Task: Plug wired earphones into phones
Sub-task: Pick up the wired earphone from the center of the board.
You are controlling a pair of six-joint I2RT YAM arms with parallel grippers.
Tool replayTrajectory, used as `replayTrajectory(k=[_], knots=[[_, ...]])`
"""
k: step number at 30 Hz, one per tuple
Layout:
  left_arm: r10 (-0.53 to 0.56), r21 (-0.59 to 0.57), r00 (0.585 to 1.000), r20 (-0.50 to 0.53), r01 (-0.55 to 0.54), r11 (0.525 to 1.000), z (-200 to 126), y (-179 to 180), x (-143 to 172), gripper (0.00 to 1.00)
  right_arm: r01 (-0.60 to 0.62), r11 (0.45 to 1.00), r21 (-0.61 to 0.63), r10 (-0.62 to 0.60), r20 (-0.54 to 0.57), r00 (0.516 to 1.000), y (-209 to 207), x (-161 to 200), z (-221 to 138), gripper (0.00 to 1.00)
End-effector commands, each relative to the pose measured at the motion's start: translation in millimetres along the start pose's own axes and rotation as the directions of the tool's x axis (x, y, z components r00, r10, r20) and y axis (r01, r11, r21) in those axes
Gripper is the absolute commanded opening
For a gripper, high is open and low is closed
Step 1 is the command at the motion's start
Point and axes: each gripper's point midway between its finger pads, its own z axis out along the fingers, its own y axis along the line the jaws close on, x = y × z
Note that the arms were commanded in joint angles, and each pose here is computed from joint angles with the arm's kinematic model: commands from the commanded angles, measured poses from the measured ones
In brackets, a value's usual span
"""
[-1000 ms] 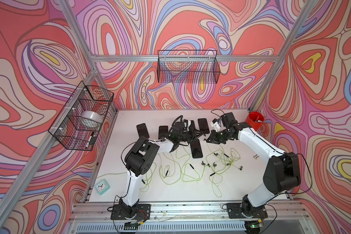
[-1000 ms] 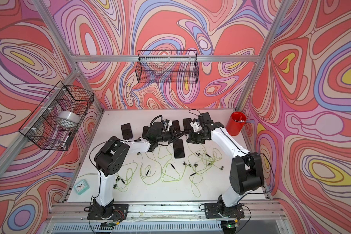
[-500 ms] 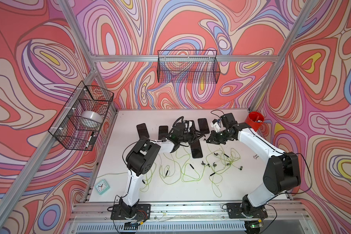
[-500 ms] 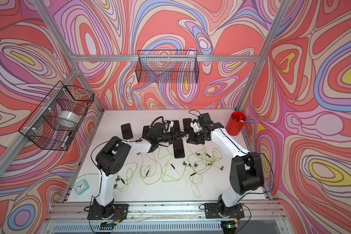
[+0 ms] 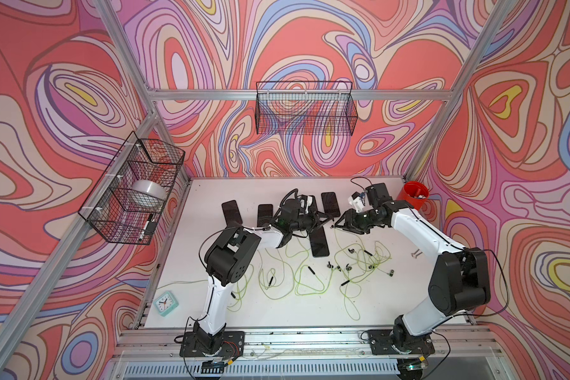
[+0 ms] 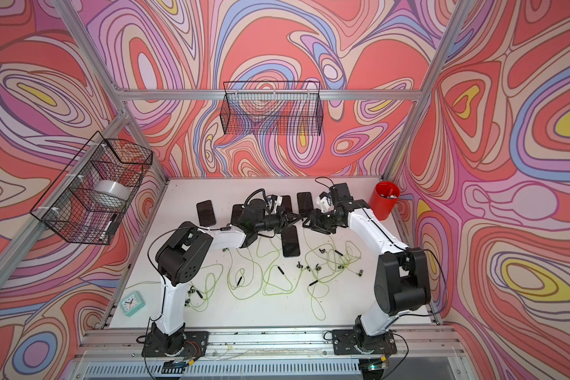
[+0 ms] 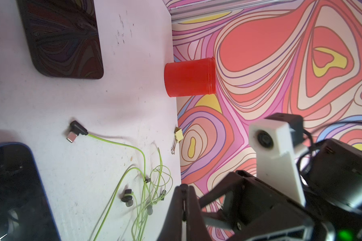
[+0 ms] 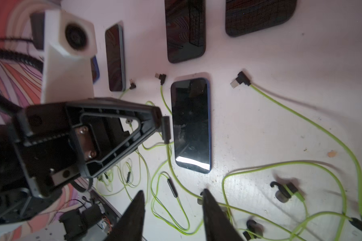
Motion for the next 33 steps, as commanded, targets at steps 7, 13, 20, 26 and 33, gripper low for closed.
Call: replayTrajectory(k=[7, 13, 20, 26, 33], knots=[[0.077, 0.138, 0.994, -0.074, -0.066, 0.988, 11.6, -36.1, 3.1, 0.0, 0.039, 0.924, -0.381, -0.002, 0.098, 0.995, 18.0, -20.2, -35.7, 0.42], [0.096, 0.223, 0.984, -0.148, -0.061, 0.973, 16.7, -55.5, 8.8, 0.0, 0.056, 0.888, -0.456, -0.01, 0.102, 0.995, 13.9, -21.0, -40.7, 0.29], [0.107, 0.274, 0.978, -0.178, -0.056, 0.96, 18.1, -66.5, 12.3, 0.0, 0.043, 0.862, -0.504, 0.0, 0.085, 0.996, 14.8, -25.4, -36.9, 0.16], [0.112, 0.279, 0.977, -0.183, -0.058, 0.959, 21.3, -68.6, 14.8, 0.0, 0.038, 0.852, -0.522, 0.007, 0.082, 0.997, 15.6, -29.5, -35.4, 0.2], [0.119, 0.28, 0.973, -0.196, -0.061, 0.958, 24.6, -70.6, 20.7, 0.0, 0.028, 0.845, -0.534, 0.014, 0.074, 0.997, 14.5, -32.2, -31.7, 0.18]])
